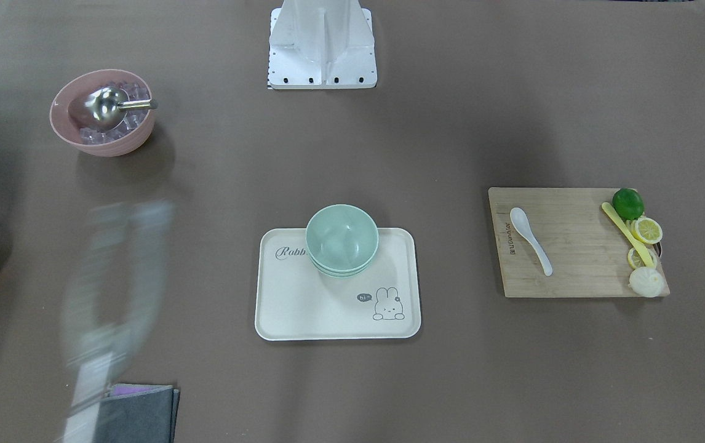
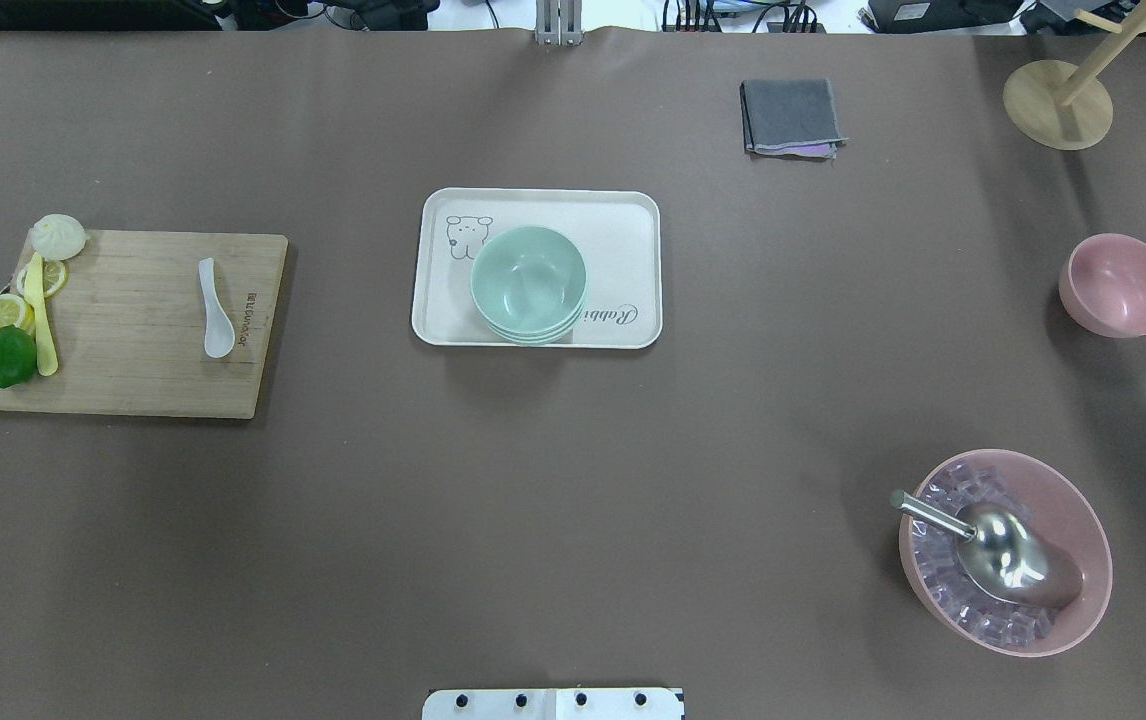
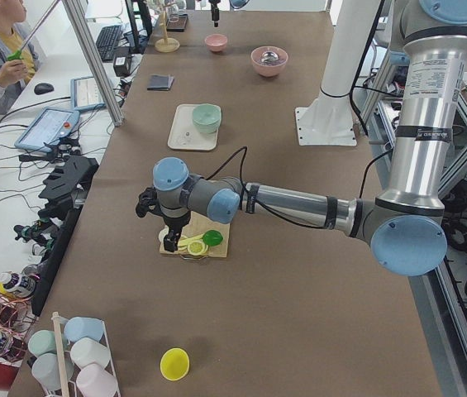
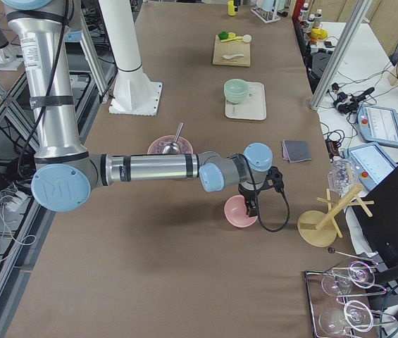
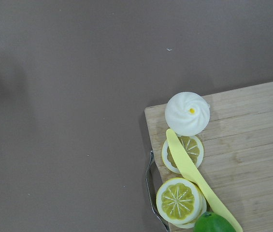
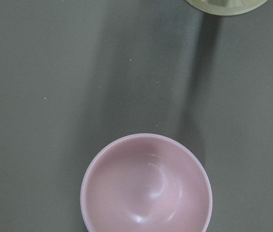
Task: Stack pink bowl on green and place spoon
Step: 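Move the right gripper toward the pink bowl farther from the robot, then grasp the pink bowl rim with right gripper while left reaches for spoon, then carry pink bowl over green bowl while left gripper grasps white spoon, then lower pink bowl into green bowl, open right gripper while left lifts spoon, then place white spoon into pink bowl with left gripper while right gripper withdraws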
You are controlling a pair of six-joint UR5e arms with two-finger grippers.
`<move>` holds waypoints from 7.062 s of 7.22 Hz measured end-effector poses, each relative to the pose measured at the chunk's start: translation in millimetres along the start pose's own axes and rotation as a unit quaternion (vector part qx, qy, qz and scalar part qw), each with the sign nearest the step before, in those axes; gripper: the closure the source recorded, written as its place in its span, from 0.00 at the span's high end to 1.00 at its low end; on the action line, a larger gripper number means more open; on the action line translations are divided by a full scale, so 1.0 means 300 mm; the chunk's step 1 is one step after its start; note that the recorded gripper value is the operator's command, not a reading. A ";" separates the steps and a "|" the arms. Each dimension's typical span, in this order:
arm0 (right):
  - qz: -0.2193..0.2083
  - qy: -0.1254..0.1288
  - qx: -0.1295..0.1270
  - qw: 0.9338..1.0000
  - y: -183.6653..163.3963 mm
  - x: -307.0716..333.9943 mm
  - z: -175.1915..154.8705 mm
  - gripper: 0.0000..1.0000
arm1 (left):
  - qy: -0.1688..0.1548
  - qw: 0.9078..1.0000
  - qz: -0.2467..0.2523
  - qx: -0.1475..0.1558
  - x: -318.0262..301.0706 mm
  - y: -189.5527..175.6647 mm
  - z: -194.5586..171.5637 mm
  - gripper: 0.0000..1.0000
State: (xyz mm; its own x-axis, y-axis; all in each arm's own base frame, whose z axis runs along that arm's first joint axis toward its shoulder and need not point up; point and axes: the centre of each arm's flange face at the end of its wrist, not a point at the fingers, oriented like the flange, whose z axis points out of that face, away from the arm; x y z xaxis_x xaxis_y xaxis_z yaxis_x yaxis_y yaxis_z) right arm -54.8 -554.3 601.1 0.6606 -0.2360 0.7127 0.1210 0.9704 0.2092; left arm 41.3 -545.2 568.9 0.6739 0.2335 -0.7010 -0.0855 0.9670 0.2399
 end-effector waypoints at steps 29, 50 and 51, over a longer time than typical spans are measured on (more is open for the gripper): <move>0.231 -0.142 -0.015 0.962 -0.427 -1.203 -0.036 0.00 | 0.017 0.974 -0.222 -0.036 0.894 -0.286 0.417 0.66; 0.219 -0.151 -0.021 0.964 -0.382 -1.323 -0.014 1.00 | 0.175 0.943 -0.281 0.037 1.878 -0.538 0.301 0.98; 0.218 -0.150 -0.017 0.964 -0.372 -1.240 -0.038 1.00 | 0.185 0.943 -0.275 0.041 1.873 -0.528 0.292 0.98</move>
State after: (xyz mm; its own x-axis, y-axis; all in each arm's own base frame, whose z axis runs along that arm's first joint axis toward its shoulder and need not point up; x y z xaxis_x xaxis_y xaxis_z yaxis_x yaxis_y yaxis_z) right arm -305.5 -574.0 304.9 0.4100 0.1951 0.8910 -0.0923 0.9807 -0.1722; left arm 497.9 -576.0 196.0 0.2967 -0.2663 -0.9171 0.2694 0.9447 -0.1872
